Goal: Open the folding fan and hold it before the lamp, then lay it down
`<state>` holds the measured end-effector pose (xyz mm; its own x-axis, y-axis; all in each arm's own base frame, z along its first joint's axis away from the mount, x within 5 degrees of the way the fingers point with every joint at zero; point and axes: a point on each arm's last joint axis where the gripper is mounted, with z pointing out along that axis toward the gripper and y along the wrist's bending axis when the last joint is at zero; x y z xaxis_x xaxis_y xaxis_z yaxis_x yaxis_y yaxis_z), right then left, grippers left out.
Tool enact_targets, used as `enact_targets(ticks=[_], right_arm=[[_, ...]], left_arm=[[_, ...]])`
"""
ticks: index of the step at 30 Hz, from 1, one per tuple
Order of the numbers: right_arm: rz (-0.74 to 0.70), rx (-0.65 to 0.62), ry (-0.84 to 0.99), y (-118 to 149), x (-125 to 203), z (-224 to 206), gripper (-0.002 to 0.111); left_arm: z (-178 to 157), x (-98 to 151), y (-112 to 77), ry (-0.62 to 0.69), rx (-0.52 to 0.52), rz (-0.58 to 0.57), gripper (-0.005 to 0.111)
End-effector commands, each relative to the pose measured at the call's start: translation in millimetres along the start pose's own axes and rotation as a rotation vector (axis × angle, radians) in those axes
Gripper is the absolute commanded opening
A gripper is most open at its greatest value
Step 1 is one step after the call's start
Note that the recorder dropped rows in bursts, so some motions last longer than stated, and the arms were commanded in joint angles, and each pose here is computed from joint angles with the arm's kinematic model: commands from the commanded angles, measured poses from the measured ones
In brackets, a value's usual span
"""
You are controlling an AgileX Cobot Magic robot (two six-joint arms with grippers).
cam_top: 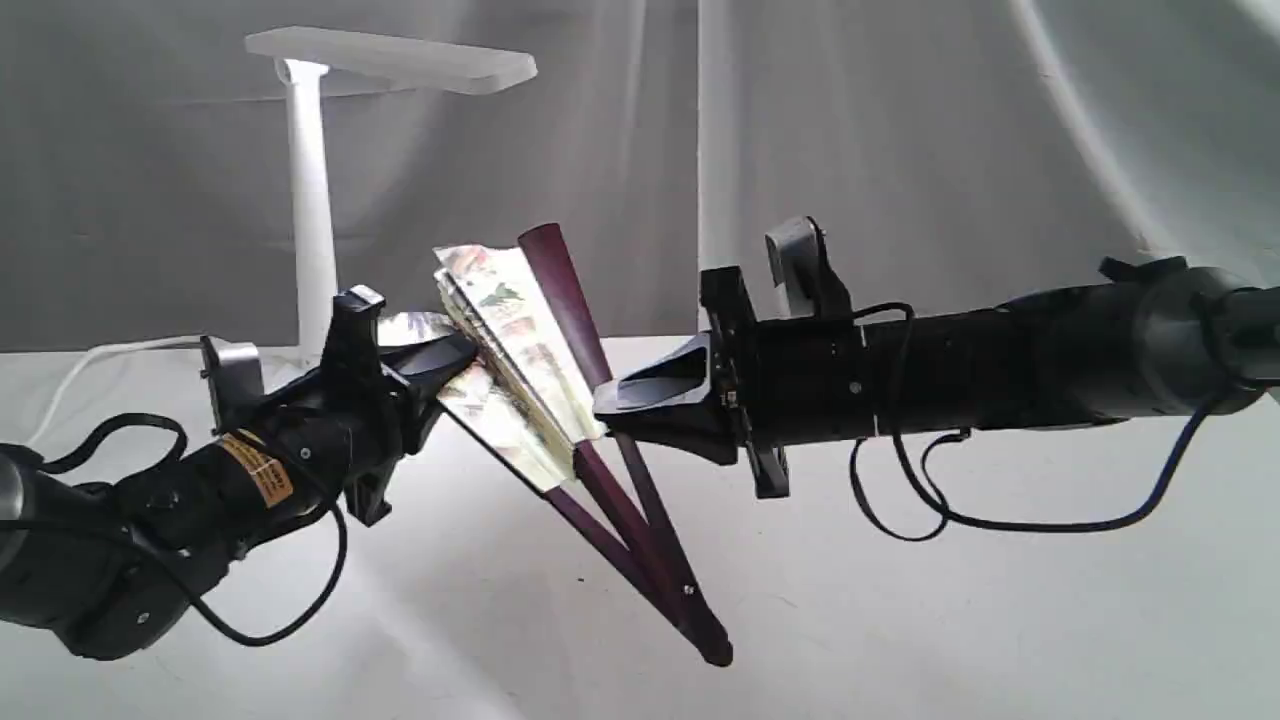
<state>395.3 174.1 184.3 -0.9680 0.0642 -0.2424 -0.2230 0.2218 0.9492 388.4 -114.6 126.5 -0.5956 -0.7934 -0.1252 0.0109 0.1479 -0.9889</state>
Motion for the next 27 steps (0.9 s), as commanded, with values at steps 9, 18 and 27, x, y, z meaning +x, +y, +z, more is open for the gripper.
enact_targets(ticks=[9, 18, 27], right_arm=[[-0.022, -0.053, -0.001, 11.1, -0.3, -0.7, 0.000], [-0.023, -0.053, -0.001, 11.1, -0.3, -0.7, 0.000], [-0.023, -0.053, -0.001, 11.1, -0.3, -0.7, 0.004]], left_arm=[[0.2, 0.6, 0.7, 0.010, -0.026, 0.031, 0.000], [0.2, 2.0, 0.7, 0.026, -0.026, 0.042, 0.000], [0.2, 2.5, 0.9, 0.031, -0.028, 0.043, 0.000]])
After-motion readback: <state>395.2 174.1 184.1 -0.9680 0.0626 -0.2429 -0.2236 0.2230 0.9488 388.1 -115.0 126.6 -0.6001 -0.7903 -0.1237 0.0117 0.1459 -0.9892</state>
